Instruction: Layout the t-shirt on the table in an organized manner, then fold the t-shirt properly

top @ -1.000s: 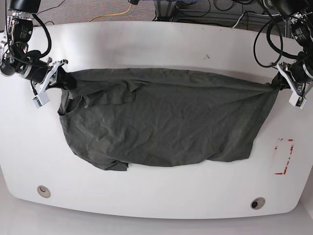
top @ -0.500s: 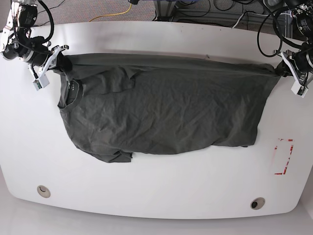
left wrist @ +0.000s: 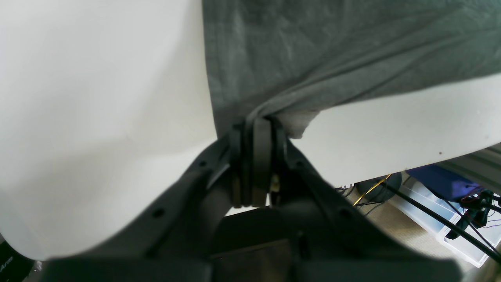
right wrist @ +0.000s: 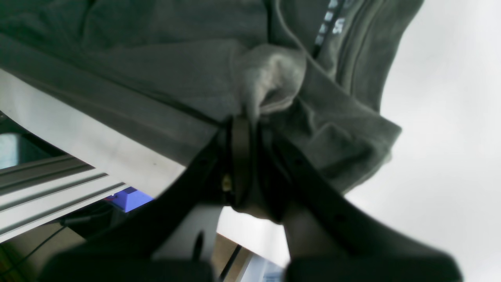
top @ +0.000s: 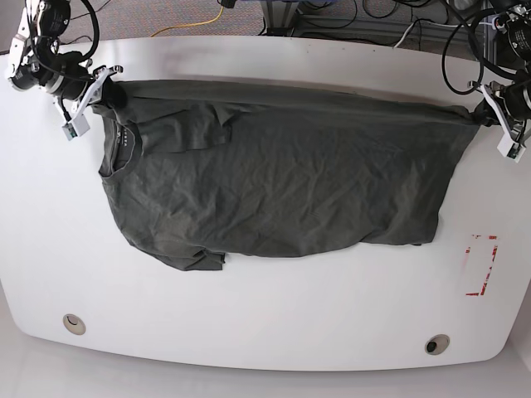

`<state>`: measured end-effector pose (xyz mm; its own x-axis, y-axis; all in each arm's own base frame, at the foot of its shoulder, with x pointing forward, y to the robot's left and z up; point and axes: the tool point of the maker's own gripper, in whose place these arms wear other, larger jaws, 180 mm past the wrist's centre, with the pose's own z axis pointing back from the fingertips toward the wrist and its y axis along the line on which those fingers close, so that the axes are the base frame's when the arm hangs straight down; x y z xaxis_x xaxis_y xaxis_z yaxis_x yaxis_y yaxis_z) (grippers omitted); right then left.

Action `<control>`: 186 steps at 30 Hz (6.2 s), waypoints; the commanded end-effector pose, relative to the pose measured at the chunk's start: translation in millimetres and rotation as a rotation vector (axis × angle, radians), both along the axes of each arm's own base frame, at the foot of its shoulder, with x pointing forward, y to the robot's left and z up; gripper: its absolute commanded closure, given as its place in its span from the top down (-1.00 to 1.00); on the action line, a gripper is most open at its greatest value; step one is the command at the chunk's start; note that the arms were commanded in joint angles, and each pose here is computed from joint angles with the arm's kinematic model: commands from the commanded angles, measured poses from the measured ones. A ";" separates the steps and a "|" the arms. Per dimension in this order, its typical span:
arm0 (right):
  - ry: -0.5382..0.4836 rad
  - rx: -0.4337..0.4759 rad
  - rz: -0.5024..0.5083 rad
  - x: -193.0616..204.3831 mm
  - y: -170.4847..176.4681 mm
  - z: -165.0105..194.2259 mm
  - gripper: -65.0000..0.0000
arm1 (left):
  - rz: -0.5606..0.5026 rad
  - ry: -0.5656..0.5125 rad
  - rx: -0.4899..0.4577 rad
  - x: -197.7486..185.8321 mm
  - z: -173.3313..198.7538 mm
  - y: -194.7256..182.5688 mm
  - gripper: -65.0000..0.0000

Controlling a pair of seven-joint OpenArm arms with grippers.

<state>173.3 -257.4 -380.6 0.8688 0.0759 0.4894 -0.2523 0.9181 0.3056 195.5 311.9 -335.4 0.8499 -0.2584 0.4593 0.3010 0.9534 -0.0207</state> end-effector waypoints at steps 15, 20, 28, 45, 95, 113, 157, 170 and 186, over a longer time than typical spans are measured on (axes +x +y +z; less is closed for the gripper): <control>-0.062 -0.088 -0.031 -6.6 -19.6 26.6 0.84 | -0.024 0.031 0.081 -10.1 8.9 19.7 -0.21; -0.093 -0.125 -0.039 -7.4 -27.8 39.9 0.84 | -0.033 0.047 0.104 -13.7 10.7 25.6 -0.13; -0.162 -0.154 0.002 4.4 -19.6 59.6 0.84 | -0.048 0.049 0.147 -10.6 19.9 36.4 -0.05; -0.388 -0.123 0.067 80.8 7.8 103.8 0.84 | -0.004 -0.330 0.220 88.7 126.5 57.6 -0.05; -0.355 -0.146 0.208 90.1 73.9 68.9 0.84 | 0.180 -0.031 0.230 -21.4 32.2 68.5 -0.01; -0.342 -0.129 0.240 86.8 85.6 63.7 0.84 | 0.475 0.029 0.038 -69.6 -14.7 88.8 0.17; -0.334 -0.094 0.264 84.0 102.2 59.2 0.84 | 0.565 -0.117 -0.269 -21.2 -39.0 36.7 0.17; -0.334 -0.094 0.264 84.0 102.2 59.2 0.84 | 0.492 -0.283 -0.447 -9.9 -5.3 24.0 0.17; -0.334 -0.093 0.263 84.0 102.6 59.2 0.84 | 0.489 -0.298 -0.462 -7.5 -2.5 23.1 0.17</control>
